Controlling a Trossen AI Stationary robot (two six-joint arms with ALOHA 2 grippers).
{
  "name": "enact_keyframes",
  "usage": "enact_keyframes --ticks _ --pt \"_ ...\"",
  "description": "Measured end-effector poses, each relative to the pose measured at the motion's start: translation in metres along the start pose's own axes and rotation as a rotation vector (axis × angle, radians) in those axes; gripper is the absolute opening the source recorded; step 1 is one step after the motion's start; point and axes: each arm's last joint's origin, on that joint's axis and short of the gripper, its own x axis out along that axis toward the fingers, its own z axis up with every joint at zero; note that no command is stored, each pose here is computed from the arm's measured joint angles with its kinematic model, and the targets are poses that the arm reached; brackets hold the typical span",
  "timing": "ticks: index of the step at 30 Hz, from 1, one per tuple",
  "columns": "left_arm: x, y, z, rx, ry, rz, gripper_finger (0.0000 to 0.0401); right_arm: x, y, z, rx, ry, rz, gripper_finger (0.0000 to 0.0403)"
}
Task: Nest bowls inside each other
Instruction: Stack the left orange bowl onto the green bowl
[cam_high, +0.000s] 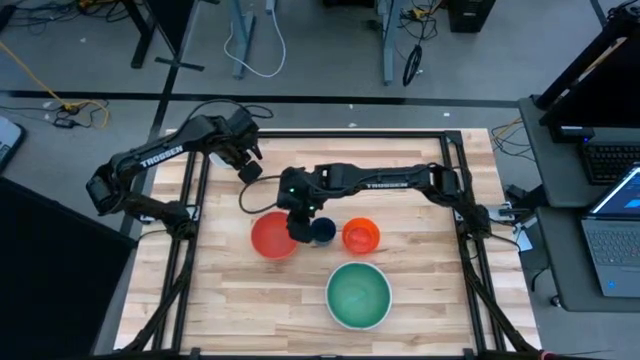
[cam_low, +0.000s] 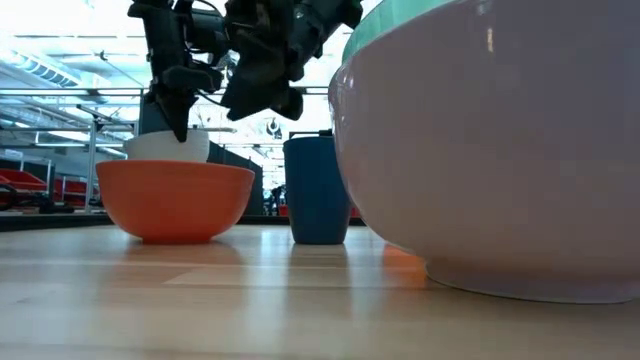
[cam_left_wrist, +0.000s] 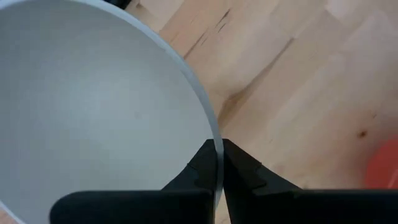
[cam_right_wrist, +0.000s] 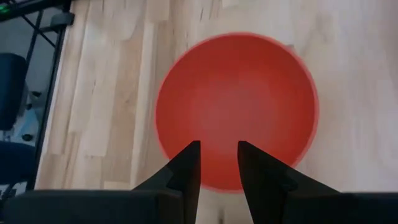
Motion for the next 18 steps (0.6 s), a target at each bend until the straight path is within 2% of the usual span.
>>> enact_keyframes --ticks 12,18 --pt "-0.003 0.000 -0.002 0.001 -0.011 -0.001 0.0000 -0.012 -0.045 -0.001 0.054 0.014 -0.090 0.0091" --pt "-0.003 0.000 -0.001 0.001 -0.015 0.001 0.0000 -0.011 -0.045 -0.004 0.060 0.044 -0.088 0.0091"
